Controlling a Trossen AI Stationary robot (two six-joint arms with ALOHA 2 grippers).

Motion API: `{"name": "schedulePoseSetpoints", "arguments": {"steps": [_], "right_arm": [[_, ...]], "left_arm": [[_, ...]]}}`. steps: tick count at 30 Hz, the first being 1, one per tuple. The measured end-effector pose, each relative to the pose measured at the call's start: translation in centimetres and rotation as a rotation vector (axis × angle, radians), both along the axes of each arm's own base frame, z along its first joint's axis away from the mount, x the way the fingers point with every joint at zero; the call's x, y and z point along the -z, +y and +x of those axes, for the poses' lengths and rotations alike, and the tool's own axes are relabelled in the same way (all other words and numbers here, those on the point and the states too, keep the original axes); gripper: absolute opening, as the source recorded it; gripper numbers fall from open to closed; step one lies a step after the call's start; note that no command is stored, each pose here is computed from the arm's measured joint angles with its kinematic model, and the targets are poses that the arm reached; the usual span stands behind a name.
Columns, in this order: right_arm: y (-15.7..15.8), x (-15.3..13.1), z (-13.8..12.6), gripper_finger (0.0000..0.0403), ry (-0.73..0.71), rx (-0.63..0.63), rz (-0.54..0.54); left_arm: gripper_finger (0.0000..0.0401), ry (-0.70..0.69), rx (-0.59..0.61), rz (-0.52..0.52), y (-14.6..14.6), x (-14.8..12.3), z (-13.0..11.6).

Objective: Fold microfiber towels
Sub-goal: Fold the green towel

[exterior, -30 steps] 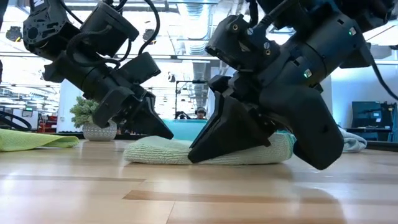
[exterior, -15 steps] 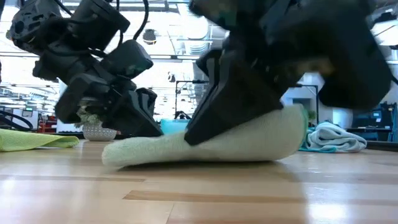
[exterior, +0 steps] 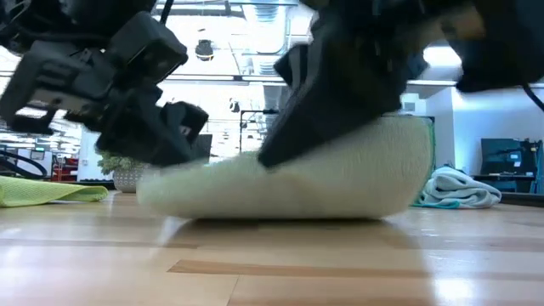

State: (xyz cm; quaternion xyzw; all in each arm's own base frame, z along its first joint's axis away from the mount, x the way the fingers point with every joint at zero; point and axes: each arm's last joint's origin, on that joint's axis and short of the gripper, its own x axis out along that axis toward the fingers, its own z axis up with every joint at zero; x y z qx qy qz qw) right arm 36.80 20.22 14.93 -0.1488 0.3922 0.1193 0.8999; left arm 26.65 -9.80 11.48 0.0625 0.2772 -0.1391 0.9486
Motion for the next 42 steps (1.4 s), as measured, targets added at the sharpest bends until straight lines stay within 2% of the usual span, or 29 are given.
{"name": "schedulePoseSetpoints", "arguments": {"steps": [7,11,15,22,26,31,37,42], "right_arm": [[0.0,-1.6,-0.6,0.0009,-0.012,0.029,0.014],[0.0,-1.3,-1.0,0.0010,0.026,0.054,0.019],[-0.2,-1.2,-1.1,0.0014,0.042,0.070,0.027],[0.5,-1.6,-1.6,0.0011,0.031,0.052,0.042],[0.7,-1.5,-1.7,0.0016,0.040,0.054,0.045],[0.6,-1.5,-1.8,0.0011,0.051,0.057,0.041],[0.7,-1.4,-1.8,0.0018,0.066,0.042,0.054],[0.7,-1.4,-1.9,0.0011,0.068,0.040,0.055]], "left_arm": [[0.0000,0.015,0.008,0.007,-0.6,2.3,0.6],[0.0000,0.050,0.061,-0.041,-1.0,2.1,0.9],[0.0000,0.005,0.125,-0.095,-1.8,0.9,1.4],[0.0000,-0.101,-0.024,0.036,-2.2,-0.4,2.7],[0.0000,-0.072,-0.025,0.051,-2.1,0.0,2.5],[0.0000,0.029,-0.011,0.092,-1.9,0.7,1.8],[0.0000,-0.042,-0.036,0.090,-2.0,-1.6,1.6],[0.0000,-0.145,-0.010,0.019,-2.2,-2.1,2.5]]}}
